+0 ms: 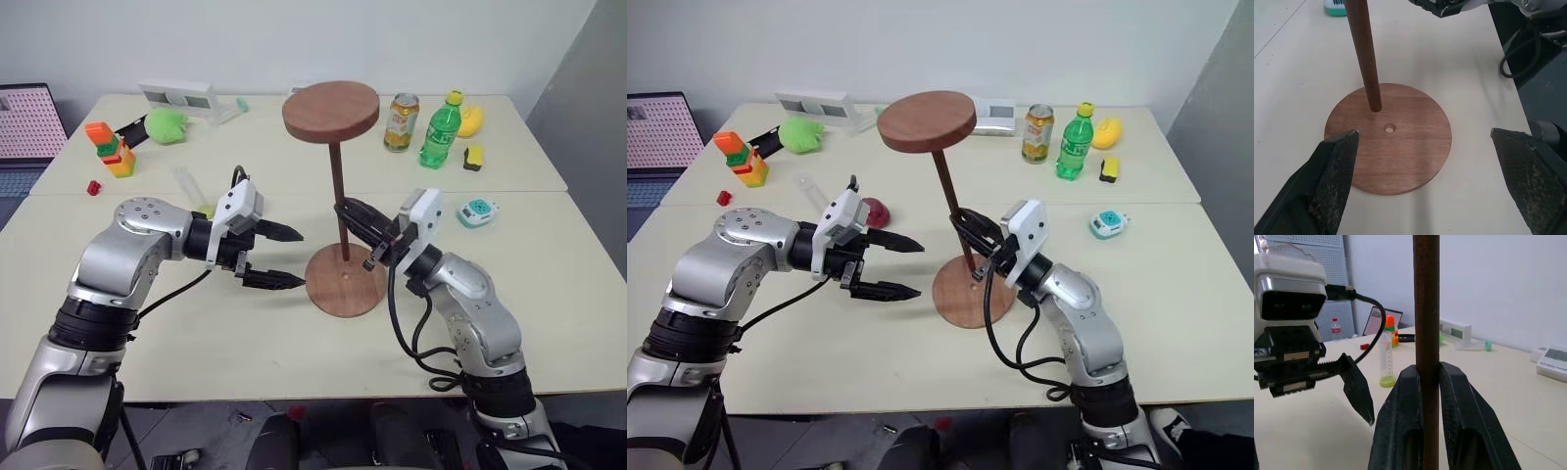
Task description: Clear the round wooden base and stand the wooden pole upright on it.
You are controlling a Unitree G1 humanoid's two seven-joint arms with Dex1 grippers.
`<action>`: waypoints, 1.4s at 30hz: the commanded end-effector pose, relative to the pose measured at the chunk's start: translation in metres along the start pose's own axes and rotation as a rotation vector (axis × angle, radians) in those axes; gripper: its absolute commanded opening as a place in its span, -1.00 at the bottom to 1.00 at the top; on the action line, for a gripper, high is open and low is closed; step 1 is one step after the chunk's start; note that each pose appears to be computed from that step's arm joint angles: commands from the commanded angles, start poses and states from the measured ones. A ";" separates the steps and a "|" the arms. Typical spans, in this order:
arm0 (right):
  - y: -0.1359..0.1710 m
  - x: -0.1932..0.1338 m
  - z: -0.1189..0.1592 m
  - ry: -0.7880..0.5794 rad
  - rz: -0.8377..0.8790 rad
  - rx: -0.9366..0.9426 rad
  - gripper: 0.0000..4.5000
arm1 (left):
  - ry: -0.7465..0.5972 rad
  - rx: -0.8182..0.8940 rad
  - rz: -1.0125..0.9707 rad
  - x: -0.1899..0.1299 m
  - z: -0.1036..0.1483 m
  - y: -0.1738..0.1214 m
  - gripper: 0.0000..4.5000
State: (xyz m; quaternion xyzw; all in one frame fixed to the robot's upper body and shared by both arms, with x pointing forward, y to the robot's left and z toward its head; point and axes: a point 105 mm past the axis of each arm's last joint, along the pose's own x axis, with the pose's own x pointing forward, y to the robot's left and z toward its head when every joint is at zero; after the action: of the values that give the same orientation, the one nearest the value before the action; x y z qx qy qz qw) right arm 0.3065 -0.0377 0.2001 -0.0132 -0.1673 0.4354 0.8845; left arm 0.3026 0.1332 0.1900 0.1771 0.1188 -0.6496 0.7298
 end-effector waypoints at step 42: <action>0.013 0.004 -0.026 0.000 -0.016 0.023 -0.92 | 0.012 0.027 -0.017 -0.003 -0.004 -0.006 1.00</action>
State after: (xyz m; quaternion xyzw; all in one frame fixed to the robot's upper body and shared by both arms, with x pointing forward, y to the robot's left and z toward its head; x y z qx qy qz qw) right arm 0.3068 -0.0252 0.1732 0.0020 -0.1573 0.4290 0.8895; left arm 0.2962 0.1361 0.1774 0.1718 0.1298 -0.6578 0.7218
